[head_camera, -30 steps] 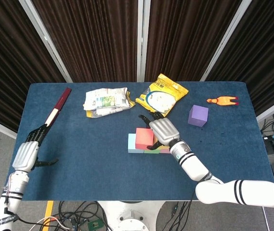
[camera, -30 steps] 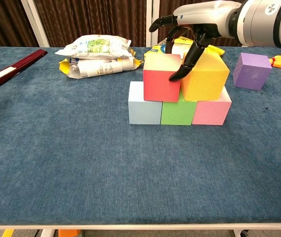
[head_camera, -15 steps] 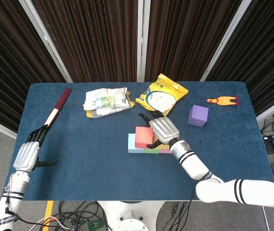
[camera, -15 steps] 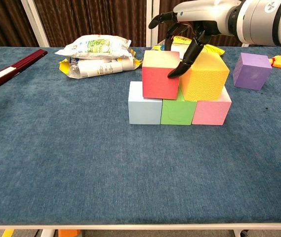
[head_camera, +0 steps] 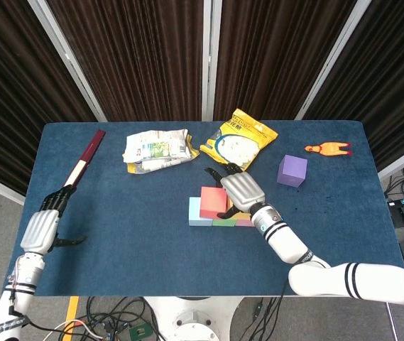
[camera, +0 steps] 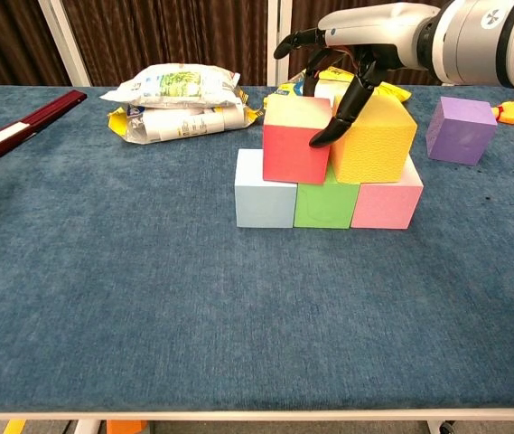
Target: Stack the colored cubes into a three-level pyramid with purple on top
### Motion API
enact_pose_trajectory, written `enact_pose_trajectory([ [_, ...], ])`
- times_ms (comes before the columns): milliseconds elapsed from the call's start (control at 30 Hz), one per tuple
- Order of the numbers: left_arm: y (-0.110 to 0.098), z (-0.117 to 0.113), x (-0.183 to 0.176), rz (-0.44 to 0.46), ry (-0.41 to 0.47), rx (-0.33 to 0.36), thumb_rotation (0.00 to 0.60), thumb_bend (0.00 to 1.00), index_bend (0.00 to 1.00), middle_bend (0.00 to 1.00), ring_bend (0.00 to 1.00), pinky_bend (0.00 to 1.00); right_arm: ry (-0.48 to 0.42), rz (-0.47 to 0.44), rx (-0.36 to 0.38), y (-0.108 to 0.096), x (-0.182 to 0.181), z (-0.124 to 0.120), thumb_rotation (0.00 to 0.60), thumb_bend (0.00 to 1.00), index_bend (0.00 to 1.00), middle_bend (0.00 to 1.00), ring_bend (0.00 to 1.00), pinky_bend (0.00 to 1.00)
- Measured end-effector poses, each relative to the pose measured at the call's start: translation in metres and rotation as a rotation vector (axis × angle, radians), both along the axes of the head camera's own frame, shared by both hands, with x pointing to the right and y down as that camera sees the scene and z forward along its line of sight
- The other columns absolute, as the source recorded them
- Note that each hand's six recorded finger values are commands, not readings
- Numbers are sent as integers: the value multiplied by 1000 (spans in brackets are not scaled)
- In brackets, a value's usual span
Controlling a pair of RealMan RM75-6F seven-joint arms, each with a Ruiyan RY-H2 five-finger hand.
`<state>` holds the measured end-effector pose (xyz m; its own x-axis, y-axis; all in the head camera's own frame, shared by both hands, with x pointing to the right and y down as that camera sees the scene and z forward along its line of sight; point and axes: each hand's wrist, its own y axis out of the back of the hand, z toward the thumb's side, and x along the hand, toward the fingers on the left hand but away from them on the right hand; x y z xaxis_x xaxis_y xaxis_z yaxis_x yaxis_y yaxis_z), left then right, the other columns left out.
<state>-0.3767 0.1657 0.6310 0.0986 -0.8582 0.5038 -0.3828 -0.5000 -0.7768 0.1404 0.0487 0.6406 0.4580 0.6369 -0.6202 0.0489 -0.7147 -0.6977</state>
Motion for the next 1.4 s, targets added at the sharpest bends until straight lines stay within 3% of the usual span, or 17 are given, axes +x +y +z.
enact_pose_trajectory([
  [267,-2,-1,-1,-6,5,7,600,94,19,0,0,6,-43,1,11,-3,-4,-4,600,91,0,380,0,0],
  [1067,-1,2,0,4,6,1,600,94,19,0,0,6,-15,-27,-2,-6,0,1,600,94,0,364,0,0],
  [1400,-1,2,1,5,11,-2,600,94,19,0,0,6,-12,-37,-24,-3,4,1,600,31,0,162,0,0],
])
